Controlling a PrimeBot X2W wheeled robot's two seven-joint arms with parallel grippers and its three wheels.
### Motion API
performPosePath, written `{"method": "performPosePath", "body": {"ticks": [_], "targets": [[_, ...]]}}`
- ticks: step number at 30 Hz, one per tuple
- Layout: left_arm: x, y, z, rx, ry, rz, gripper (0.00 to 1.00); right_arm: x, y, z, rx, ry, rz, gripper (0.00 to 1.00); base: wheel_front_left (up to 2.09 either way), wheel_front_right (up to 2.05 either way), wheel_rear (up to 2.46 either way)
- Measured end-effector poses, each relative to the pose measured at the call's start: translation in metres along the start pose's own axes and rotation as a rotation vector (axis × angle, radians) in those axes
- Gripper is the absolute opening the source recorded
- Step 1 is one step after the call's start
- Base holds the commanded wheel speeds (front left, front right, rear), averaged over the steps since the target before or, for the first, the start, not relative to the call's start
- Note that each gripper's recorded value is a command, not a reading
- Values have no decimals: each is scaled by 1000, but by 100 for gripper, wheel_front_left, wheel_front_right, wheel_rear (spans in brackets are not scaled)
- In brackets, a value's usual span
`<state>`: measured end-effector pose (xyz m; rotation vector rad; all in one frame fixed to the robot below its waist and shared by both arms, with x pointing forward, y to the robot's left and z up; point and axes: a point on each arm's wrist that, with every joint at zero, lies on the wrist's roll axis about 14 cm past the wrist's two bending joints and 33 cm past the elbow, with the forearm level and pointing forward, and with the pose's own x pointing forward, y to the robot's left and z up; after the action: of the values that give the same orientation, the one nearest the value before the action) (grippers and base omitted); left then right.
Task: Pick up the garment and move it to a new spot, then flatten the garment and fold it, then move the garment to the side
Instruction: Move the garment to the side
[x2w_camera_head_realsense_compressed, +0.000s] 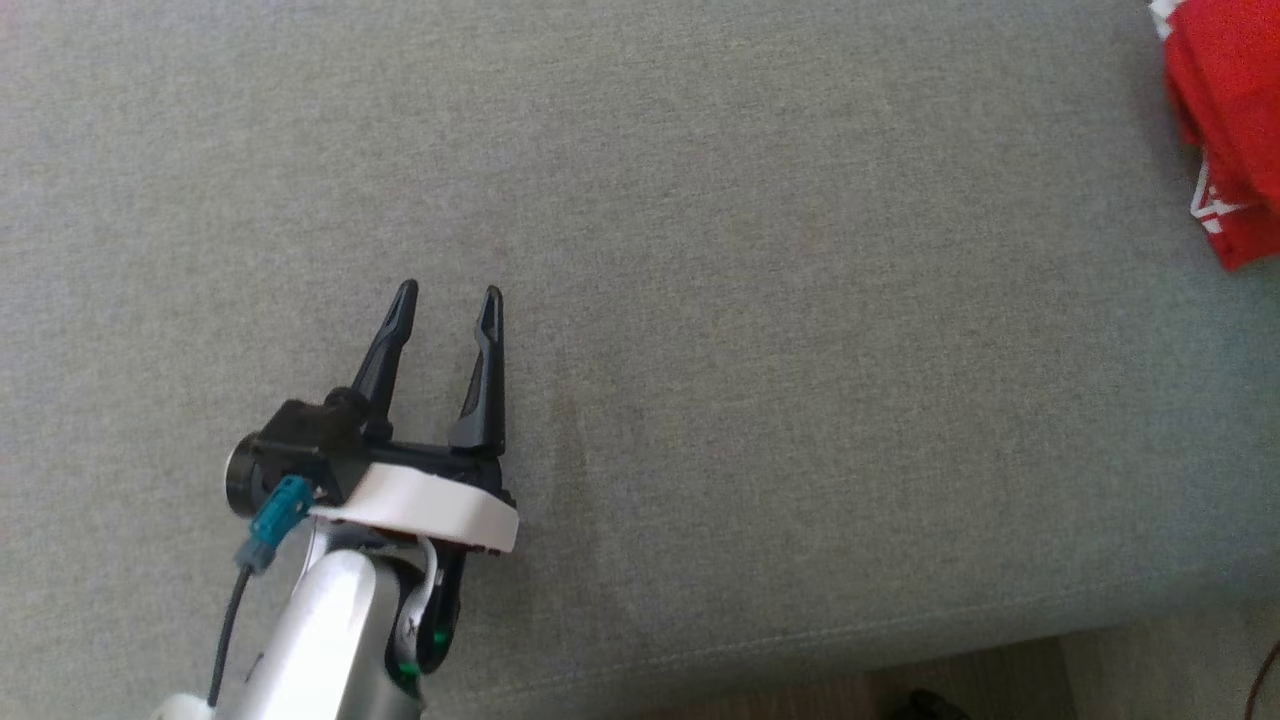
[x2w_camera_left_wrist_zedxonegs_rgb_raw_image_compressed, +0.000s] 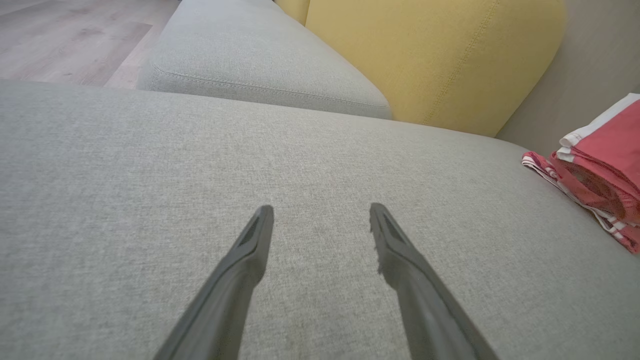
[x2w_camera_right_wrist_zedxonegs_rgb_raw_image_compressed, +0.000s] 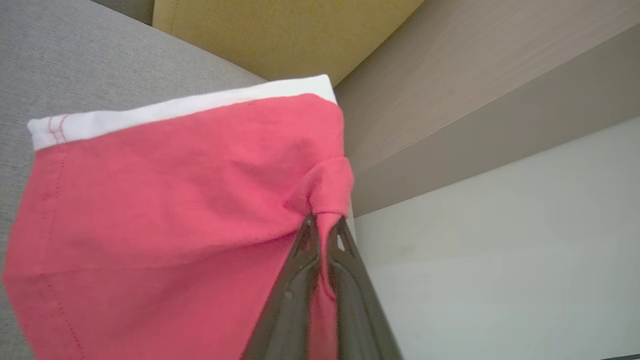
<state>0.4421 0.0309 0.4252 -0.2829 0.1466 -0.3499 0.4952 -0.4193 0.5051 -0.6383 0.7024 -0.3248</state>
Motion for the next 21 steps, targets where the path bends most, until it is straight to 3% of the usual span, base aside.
{"method": "performPosePath", "body": {"ticks": [2,3,4,5,7,21], "targets": [[1,0,0,-1,-1,-1,100,0,-5,-1,-12,0,-23,0,0,0,0],[2,0,0,-1,-1,-2,100,0,-7,-2,-11,-3,-30,8,0,0,0],[3,0,0,-1,-2,-3,100,0,-8,-3,-6,-3,-37,33,0,0,0],[4,-1,0,-1,-4,-5,100,1,-9,-4,-2,-2,-42,47,0,0,0],[6,-1,2,0,-9,-5,100,1,-9,-6,6,-5,-51,100,0,0,0],[5,-3,2,12,-6,-14,100,-2,7,2,54,-96,-45,100,0,0,0]]}}
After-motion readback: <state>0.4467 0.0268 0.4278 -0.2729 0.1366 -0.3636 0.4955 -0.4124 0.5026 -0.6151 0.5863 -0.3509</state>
